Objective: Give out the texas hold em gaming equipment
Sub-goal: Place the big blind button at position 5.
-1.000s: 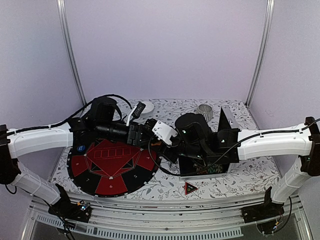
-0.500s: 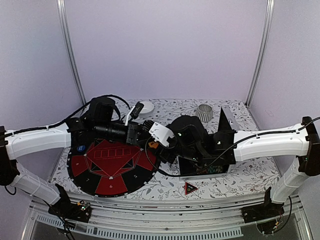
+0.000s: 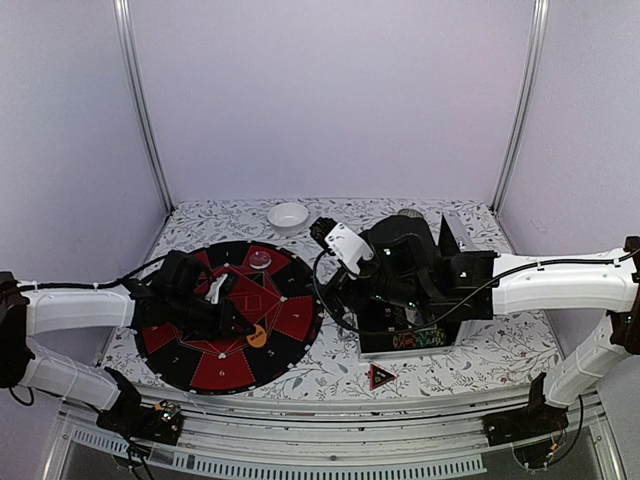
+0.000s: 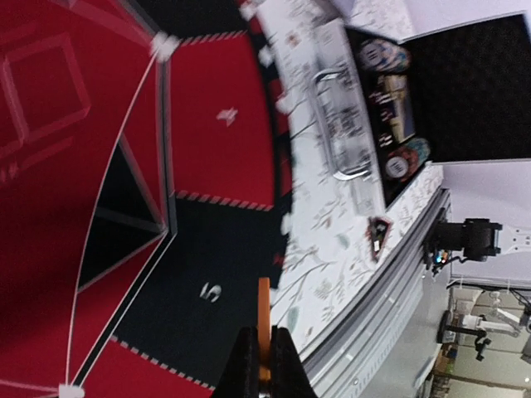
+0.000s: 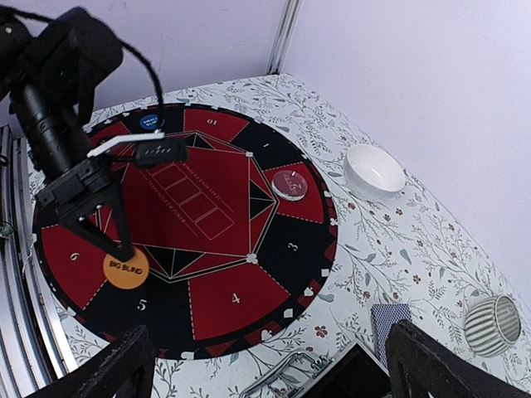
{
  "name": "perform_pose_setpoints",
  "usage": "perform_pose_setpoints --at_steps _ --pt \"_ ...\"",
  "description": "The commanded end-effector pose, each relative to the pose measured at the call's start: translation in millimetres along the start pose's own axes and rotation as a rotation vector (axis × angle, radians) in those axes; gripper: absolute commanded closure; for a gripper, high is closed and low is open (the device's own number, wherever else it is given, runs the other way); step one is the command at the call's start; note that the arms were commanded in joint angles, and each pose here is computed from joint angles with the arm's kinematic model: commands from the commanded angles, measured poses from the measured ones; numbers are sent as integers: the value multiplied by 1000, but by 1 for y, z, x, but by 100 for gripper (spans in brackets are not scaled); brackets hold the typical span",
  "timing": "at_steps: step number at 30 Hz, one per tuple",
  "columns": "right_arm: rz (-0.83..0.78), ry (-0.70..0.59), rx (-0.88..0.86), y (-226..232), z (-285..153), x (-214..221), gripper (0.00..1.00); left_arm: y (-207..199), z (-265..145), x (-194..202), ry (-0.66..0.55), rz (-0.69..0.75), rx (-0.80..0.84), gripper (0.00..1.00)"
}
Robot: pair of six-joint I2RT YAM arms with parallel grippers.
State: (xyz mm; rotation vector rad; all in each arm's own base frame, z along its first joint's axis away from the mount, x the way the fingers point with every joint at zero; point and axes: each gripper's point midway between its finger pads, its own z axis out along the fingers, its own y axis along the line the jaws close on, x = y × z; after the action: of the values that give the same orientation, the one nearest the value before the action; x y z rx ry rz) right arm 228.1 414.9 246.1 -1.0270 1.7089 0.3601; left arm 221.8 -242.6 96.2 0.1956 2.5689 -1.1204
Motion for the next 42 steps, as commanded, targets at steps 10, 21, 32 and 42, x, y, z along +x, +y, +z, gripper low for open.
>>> perform_pose_setpoints --at_steps 10,21,32,42 --pt "72 53 -13 -5 4 22 1 39 34 35 135 -126 27 100" --pt "90 60 -20 -8 -2 18 1 53 33 50 210 -127 -44 81" --pt "143 87 -10 -18 -15 10 1 51 5 22 125 -45 -195 26" --pt "408 187 48 -78 -15 17 1 17 -35 -27 -17 112 -250 2"
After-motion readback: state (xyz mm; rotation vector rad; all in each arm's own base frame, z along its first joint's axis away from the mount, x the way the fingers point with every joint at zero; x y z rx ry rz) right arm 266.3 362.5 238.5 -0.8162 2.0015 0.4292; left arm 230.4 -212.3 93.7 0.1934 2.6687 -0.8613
